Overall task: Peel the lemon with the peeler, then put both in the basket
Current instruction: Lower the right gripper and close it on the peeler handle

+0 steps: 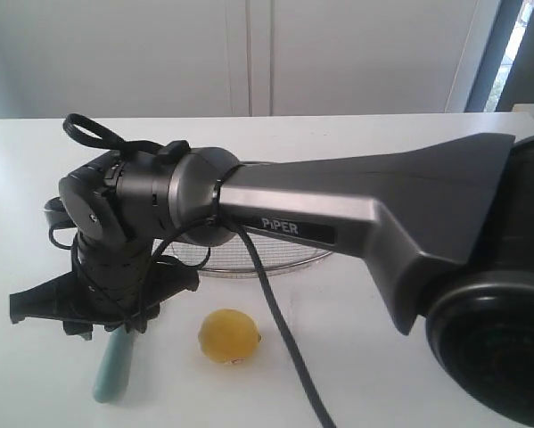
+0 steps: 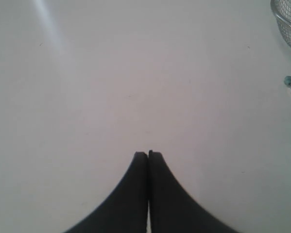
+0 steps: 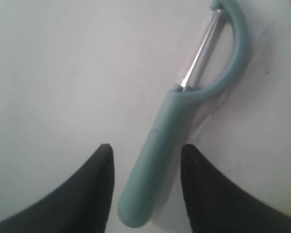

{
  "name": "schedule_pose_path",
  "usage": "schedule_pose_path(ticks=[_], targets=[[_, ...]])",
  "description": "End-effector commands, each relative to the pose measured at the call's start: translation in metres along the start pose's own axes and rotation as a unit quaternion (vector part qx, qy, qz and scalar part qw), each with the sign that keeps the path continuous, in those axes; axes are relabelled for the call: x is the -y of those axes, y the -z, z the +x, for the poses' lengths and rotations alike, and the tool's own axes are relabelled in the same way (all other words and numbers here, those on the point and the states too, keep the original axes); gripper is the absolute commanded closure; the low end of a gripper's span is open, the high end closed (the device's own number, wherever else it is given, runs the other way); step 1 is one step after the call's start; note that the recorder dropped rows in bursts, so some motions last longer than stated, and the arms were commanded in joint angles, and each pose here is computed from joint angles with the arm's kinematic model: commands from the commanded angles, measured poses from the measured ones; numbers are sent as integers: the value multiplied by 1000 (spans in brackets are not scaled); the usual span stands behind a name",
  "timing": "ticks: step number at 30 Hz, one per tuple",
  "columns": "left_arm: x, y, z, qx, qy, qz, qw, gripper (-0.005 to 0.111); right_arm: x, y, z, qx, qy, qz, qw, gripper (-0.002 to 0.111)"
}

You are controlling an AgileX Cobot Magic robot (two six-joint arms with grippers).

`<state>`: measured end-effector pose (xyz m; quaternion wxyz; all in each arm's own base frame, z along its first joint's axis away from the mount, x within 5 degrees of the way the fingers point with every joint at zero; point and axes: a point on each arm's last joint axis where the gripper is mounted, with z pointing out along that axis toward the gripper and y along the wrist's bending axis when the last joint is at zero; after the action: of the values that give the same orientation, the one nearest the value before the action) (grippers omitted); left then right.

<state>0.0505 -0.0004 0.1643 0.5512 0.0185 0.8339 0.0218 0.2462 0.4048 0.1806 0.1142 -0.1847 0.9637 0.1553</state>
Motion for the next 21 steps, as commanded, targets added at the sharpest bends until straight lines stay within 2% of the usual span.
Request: schedule_pose_path(ticks=[1,7,15,18,21], targets=[[0,0,1,3,2,0,1000,107,-1,-8,0,-4,-10,-6,1000,65],[0,0,1,3,2,0,1000,107,4,-32,7,-30,-17,6,999,65],[0,0,1,3,2,0,1000,107,5,-36,8,-36,-16,11,999,70],[0,0,1,3,2,0,1000,107,6,-35,10,-45,-13,18,999,78],[0,0,1,3,2,0,1000,107,7,-35,10,-48,-10,21,999,92]])
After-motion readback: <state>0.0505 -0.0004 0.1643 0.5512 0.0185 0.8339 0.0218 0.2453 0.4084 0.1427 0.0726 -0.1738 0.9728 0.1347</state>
